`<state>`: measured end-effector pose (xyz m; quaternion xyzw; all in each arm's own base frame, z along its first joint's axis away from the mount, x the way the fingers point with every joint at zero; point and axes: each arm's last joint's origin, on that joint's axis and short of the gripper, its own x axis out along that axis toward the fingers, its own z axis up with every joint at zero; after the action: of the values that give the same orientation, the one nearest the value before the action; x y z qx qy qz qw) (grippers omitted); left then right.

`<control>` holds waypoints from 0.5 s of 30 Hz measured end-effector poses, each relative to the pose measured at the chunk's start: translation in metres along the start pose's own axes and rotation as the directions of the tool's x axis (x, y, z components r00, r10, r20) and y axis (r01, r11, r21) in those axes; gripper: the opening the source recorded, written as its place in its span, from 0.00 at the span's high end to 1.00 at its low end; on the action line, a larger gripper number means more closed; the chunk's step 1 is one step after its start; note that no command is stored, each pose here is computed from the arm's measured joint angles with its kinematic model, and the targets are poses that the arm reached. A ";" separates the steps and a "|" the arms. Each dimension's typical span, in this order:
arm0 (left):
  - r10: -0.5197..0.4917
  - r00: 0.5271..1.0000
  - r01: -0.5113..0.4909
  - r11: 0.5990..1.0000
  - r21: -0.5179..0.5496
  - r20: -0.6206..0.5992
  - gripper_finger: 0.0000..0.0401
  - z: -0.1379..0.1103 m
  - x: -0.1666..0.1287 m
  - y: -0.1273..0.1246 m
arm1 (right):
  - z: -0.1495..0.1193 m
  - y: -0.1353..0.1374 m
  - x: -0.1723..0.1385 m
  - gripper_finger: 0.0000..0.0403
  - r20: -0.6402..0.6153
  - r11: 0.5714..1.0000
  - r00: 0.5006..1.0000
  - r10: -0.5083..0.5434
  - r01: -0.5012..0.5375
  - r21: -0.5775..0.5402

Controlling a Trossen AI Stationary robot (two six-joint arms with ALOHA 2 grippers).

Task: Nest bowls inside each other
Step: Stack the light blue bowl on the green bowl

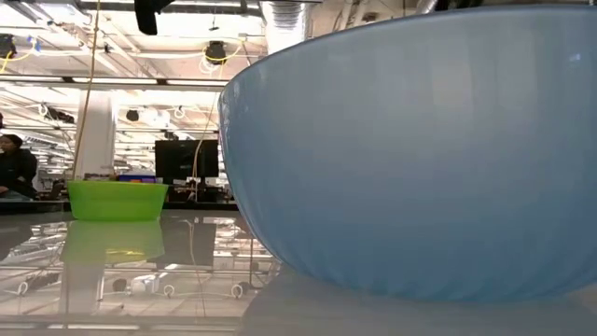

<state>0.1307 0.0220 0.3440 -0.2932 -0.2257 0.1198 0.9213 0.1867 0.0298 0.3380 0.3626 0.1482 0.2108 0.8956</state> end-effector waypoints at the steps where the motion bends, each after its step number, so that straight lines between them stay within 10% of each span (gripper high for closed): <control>1: -0.001 1.000 0.001 1.000 -0.007 0.001 0.37 0.000 0.000 0.000 | -0.003 0.002 0.005 0.46 -0.019 1.000 1.000 -0.004 0.004 0.001; 15: -0.001 1.000 0.001 0.999 -0.033 0.001 0.37 0.000 0.000 0.000 | -0.077 -0.016 0.062 0.46 -0.383 0.938 0.866 -0.321 0.347 -0.001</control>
<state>0.1308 0.0220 0.3441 -0.3083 -0.2283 0.1159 0.9162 0.2127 0.0954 0.2662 0.3142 0.3852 0.1132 0.8603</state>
